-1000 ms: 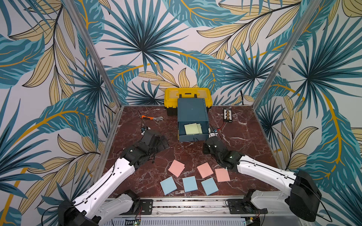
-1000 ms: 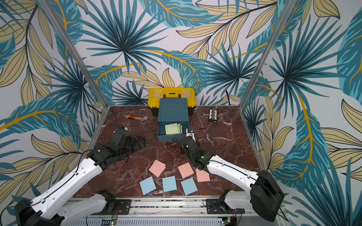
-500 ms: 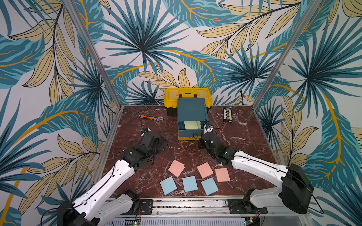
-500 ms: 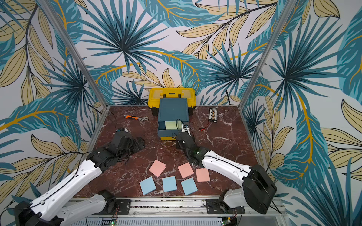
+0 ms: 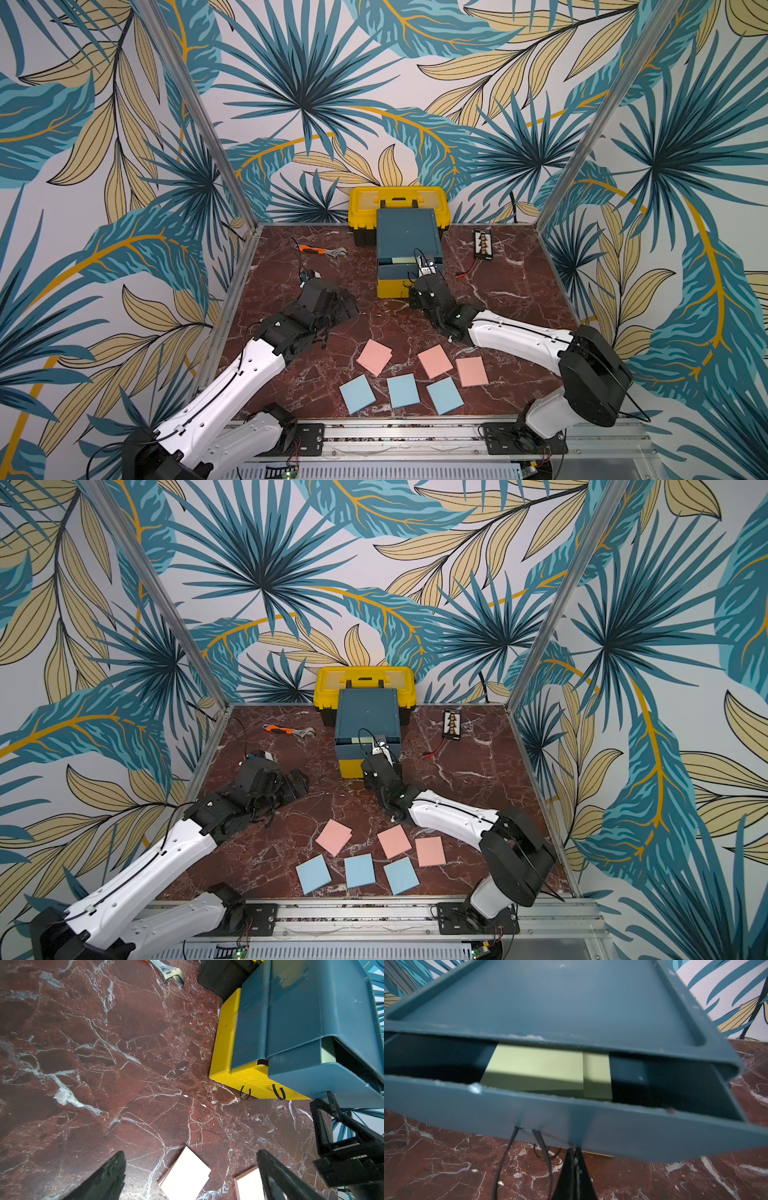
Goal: Please put the sticky notes in the drawer by color
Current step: Close the drawer in the storage box.
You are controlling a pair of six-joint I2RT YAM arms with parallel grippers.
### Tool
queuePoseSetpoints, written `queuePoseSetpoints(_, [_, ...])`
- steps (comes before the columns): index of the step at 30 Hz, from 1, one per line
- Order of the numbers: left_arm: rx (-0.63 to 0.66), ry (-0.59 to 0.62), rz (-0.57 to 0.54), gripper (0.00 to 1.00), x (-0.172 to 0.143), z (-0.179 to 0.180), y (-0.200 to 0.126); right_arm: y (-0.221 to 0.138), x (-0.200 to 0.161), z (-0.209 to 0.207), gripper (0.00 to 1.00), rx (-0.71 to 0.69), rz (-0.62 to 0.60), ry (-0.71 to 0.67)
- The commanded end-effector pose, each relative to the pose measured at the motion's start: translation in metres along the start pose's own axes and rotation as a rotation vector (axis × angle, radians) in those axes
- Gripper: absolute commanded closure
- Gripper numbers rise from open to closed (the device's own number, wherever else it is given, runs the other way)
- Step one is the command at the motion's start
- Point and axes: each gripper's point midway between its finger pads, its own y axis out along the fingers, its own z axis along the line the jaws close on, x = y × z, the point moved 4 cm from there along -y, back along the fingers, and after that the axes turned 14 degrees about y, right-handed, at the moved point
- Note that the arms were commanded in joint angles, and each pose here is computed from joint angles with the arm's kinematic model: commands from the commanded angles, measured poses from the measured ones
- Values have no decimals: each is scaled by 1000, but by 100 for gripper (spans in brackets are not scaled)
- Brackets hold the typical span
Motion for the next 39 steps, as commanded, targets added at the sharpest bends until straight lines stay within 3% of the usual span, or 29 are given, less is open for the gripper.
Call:
queuePoseSetpoints(1, [-4,12,7,0,-1,0,5,3,16,7,100,8,-65,8])
queuePoseSetpoints(26, [-28,23,83,0,-13,-4,19,11,26,14,98,-17,-83,-22])
queuePoseSetpoints(31, [-50,48,87,0,-12,-8,21,-16,31,7,94,38,-32,64])
queuePoseSetpoints(39, [-150,110,76,0,-10,-22,25,-58,21,-4,70,177,72,366])
